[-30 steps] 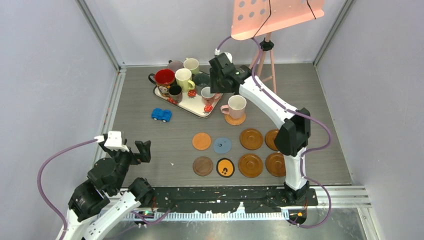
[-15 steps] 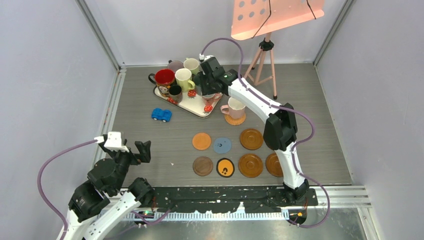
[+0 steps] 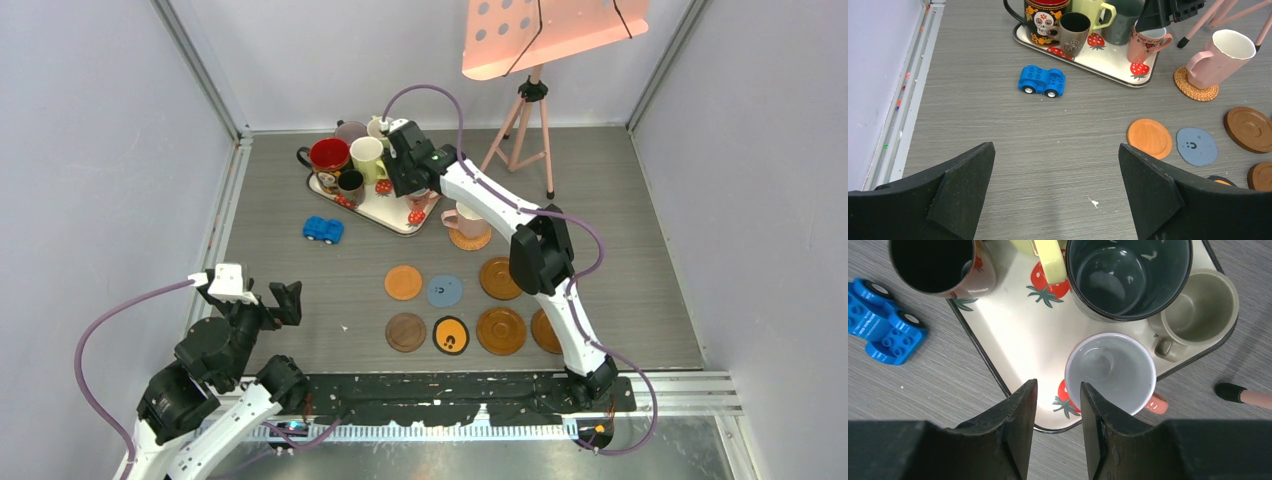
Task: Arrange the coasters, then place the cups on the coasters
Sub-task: Pick up the cup from the tray, then place the cup on the coaster.
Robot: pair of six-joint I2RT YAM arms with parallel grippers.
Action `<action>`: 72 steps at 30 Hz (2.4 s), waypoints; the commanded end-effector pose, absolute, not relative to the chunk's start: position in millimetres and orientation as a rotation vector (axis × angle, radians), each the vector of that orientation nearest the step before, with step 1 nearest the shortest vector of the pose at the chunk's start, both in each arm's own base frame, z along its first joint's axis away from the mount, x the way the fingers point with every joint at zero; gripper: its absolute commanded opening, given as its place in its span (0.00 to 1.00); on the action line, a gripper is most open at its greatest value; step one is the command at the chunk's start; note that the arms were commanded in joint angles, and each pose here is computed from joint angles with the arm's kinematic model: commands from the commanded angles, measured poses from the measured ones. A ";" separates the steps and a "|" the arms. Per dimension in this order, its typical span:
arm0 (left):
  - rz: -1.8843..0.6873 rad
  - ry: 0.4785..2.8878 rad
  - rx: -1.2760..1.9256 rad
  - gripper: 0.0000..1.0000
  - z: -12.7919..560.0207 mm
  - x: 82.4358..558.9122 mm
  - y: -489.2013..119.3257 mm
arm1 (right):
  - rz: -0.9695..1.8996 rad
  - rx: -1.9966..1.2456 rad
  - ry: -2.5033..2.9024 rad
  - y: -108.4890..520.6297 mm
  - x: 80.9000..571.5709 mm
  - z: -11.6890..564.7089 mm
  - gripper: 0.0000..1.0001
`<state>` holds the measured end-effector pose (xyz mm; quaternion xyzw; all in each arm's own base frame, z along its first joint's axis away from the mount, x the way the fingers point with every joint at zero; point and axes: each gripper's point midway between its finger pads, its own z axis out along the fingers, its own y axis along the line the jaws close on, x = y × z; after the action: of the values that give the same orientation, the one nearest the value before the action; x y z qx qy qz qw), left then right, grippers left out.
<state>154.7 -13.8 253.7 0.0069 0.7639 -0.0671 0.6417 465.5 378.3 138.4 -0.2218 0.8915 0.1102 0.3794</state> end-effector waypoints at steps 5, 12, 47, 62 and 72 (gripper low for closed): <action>-0.178 1.698 -0.003 0.98 262.9 157.1 -15.6 | 0.269 -0.611 2.248 385.4 473.3 135.7 0.43; -0.172 1.702 0.000 0.98 262.0 157.7 -15.7 | 0.252 -0.638 2.246 385.0 474.7 129.7 0.37; -0.202 1.700 0.031 0.99 262.1 158.1 -23.3 | 0.328 -0.706 2.083 400.0 387.9 252.0 0.05; -0.210 1.685 0.024 0.99 264.0 156.6 -21.7 | 0.276 -0.695 2.361 346.9 286.8 191.5 0.05; -0.215 1.682 0.022 0.99 264.1 156.1 -21.7 | 0.288 -0.741 2.441 335.7 228.5 166.4 0.05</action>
<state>155.1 -19.5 253.4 0.0140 0.7592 -0.0810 0.6456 237.2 331.4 138.1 -0.3040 0.9167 0.0676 0.2504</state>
